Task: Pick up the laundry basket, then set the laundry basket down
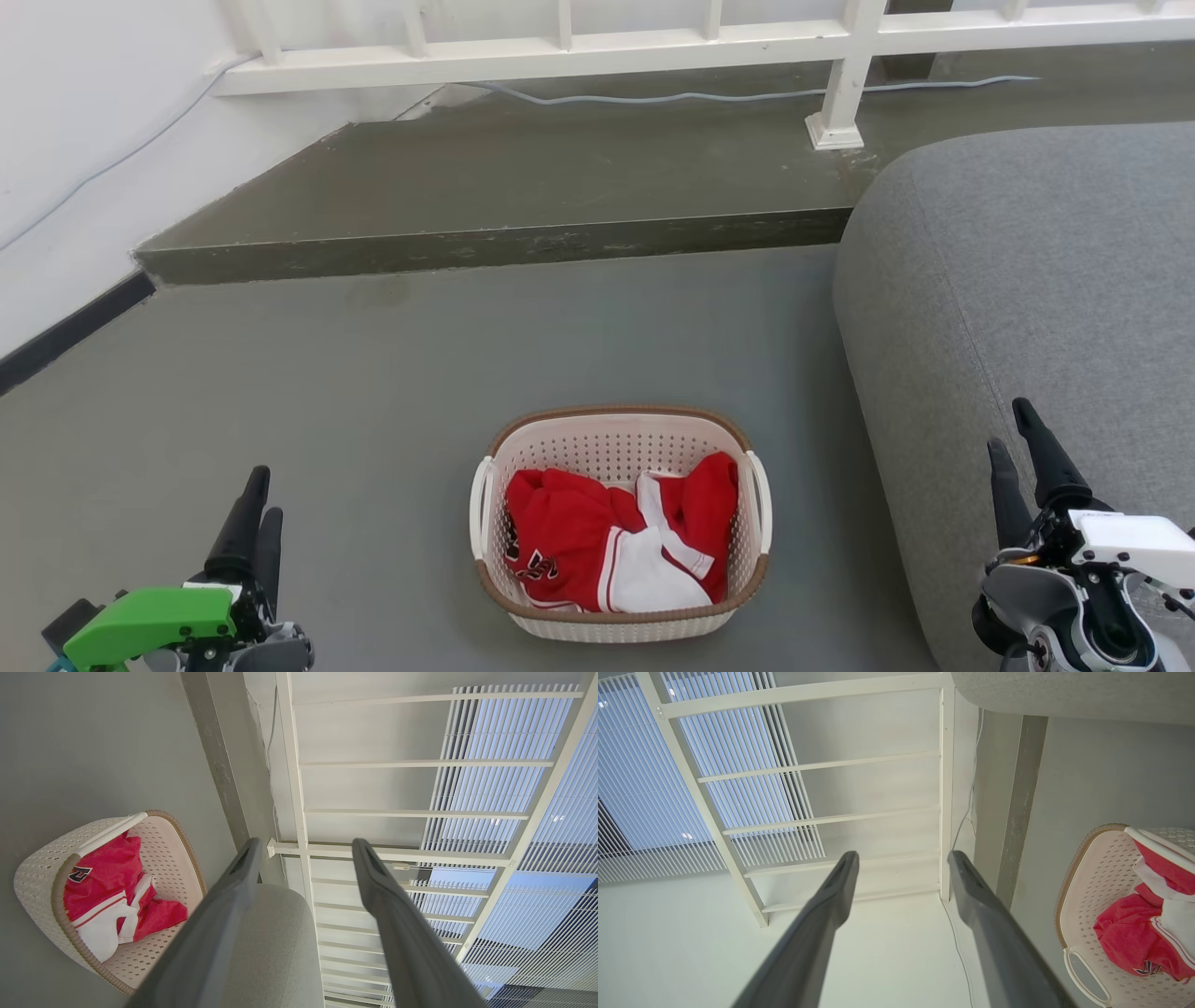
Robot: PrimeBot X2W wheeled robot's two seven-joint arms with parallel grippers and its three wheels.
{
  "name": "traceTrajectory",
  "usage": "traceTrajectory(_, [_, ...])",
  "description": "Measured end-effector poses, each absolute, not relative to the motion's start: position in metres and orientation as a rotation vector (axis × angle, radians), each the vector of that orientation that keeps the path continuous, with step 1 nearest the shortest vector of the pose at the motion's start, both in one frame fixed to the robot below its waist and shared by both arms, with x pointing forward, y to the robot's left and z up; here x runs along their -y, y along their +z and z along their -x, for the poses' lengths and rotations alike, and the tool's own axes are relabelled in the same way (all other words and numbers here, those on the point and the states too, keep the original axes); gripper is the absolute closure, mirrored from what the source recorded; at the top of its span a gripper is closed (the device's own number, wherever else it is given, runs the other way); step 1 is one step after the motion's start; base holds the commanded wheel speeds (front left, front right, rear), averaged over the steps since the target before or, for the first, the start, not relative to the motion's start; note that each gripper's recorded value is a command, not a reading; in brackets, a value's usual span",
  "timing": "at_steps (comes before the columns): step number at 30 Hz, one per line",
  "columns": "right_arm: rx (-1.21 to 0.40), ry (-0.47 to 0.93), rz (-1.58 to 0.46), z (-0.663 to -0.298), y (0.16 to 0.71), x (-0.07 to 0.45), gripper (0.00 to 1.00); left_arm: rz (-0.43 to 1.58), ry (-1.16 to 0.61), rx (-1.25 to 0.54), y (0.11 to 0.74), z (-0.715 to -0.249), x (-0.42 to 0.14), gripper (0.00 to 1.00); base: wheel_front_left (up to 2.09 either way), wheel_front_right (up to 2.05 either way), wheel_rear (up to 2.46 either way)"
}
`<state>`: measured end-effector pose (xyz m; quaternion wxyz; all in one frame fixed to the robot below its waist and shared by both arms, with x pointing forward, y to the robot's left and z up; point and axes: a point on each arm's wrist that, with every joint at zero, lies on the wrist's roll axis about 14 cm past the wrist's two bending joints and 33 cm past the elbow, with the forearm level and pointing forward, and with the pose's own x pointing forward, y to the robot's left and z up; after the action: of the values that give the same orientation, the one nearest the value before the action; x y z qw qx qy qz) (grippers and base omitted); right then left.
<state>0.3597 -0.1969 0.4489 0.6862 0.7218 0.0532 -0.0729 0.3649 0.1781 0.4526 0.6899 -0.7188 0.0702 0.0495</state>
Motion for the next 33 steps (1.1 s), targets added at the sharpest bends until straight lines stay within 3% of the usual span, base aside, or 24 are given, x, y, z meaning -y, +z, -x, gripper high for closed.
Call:
traceTrajectory(18, [-0.082, -0.122, -1.581, -0.366, 0.465, 0.192, 0.00, 1.556, 0.100, -0.124, 0.461, -0.368, -0.175, 0.00, 0.00, 0.00, 0.00])
traceTrajectory(33, [-0.078, -0.057, -1.382, -0.372, 0.479, 0.185, 0.00, 1.357, 0.065, -0.115, 0.469, -0.371, -0.173, 0.00, 0.00, 0.00, 0.00])
